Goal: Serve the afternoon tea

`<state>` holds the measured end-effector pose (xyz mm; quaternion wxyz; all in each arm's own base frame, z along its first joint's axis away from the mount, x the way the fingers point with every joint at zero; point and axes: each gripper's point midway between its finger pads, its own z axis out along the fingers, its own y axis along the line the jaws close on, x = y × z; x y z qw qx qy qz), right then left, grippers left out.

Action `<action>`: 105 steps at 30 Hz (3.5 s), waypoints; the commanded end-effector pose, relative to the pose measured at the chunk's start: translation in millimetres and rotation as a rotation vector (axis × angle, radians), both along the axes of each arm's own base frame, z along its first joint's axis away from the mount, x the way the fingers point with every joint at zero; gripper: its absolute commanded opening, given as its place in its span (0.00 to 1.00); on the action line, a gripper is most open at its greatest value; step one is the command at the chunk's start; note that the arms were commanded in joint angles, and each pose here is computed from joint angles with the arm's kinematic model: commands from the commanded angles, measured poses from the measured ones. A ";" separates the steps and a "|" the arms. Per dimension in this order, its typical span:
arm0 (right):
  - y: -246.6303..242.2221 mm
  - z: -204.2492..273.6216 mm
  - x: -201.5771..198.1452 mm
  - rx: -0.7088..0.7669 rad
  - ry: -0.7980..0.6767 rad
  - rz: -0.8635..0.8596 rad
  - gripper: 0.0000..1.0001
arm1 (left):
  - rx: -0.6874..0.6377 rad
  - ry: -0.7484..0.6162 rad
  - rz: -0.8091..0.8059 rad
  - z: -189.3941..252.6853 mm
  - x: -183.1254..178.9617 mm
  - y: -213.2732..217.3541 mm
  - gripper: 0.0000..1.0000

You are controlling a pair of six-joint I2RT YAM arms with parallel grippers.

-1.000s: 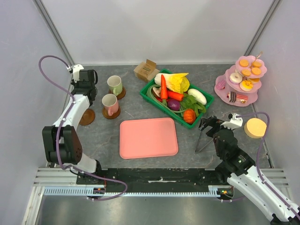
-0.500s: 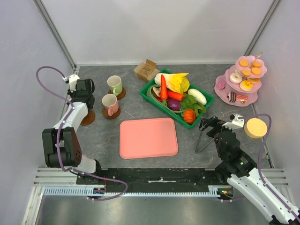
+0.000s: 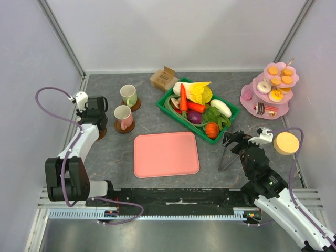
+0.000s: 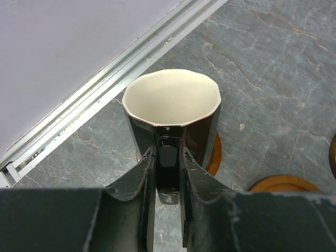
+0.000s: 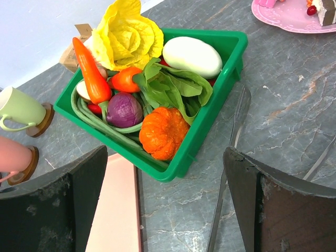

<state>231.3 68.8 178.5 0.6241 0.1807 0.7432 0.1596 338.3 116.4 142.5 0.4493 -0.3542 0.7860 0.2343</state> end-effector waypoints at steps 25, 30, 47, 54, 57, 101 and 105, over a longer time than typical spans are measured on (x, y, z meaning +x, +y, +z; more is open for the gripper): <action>2.3 11.6 0.0 0.038 -0.049 0.013 0.98 | -0.155 0.063 0.058 -47.3 -53.0 -48.7 0.22; 2.4 12.6 -0.7 0.041 -0.051 0.016 0.98 | -0.134 0.082 0.059 -48.5 -52.3 -46.6 0.25; 0.4 12.7 -1.7 0.049 -0.058 0.008 0.98 | -0.124 0.080 0.058 -30.5 -41.9 -46.7 0.08; 0.6 12.3 -1.8 0.049 -0.057 0.009 0.98 | -0.115 0.033 0.054 -11.4 -40.0 -44.5 0.05; 0.9 12.4 -1.8 0.048 -0.055 0.011 0.98 | -0.115 0.047 0.058 -15.1 -39.3 -44.2 0.06; -3.1 7.1 2.7 0.016 -0.023 -0.025 0.98 | -0.276 -0.221 -0.073 114.5 -62.7 -69.0 0.96; -6.6 7.8 4.9 -0.008 -0.012 -0.049 0.98 | -0.374 -0.285 -0.353 152.9 -63.4 -110.3 0.97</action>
